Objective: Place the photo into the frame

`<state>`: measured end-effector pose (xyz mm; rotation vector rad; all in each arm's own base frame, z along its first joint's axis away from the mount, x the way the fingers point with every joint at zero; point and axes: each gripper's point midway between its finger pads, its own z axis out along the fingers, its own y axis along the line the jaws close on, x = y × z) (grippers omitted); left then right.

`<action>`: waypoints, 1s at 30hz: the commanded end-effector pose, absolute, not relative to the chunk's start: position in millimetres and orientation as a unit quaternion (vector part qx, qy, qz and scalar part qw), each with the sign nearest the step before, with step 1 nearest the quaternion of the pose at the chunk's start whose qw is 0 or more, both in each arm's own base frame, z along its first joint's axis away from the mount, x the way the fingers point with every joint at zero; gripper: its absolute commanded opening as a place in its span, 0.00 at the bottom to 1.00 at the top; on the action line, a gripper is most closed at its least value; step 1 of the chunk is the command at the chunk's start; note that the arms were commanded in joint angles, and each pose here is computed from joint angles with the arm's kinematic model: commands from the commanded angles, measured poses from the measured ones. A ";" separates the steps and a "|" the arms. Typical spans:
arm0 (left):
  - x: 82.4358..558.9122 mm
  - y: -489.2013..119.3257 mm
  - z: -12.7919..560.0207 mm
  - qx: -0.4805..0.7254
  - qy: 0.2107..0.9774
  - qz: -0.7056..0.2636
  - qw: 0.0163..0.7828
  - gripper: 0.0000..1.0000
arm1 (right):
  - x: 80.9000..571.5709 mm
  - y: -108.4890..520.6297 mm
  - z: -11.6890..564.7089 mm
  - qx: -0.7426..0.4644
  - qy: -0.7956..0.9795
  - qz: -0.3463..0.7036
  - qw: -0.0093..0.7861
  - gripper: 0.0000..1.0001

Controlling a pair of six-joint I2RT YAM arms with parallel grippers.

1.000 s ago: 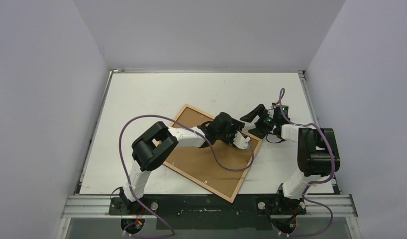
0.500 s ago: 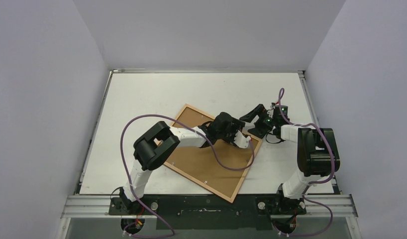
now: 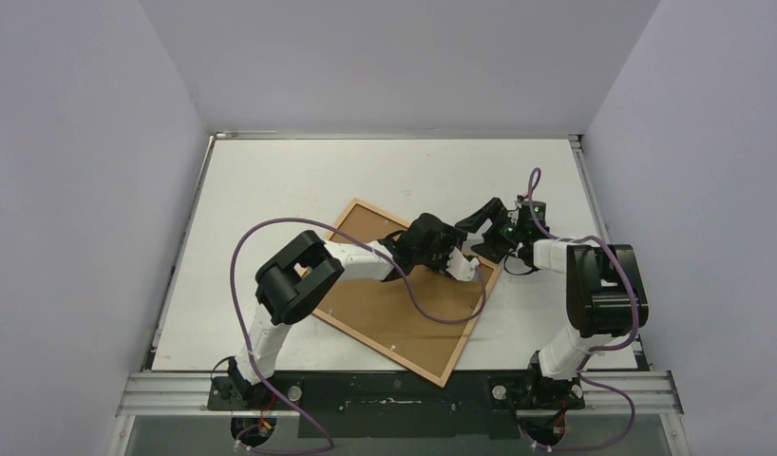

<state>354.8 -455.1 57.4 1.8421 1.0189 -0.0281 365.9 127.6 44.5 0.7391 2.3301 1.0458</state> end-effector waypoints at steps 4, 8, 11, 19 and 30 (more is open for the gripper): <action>363.4 -463.2 56.9 0.752 0.403 -0.005 0.522 0.65 | 312.7 145.9 0.7 0.270 0.888 0.346 0.140 0.90; 362.9 -465.2 57.3 0.750 0.404 -0.010 0.524 0.65 | 311.5 147.2 -0.7 0.270 0.888 0.346 0.138 0.90; 361.2 -468.0 56.7 0.750 0.402 -0.014 0.525 0.65 | 310.8 148.4 -2.0 0.269 0.889 0.345 0.137 0.90; 354.7 -477.7 59.9 0.748 0.393 -0.024 0.534 0.66 | 307.4 148.8 -8.7 0.273 0.889 0.343 0.132 0.90; 358.6 -464.9 61.3 0.744 0.403 -0.015 0.533 0.66 | 329.9 90.3 20.0 0.292 0.893 0.279 0.199 0.90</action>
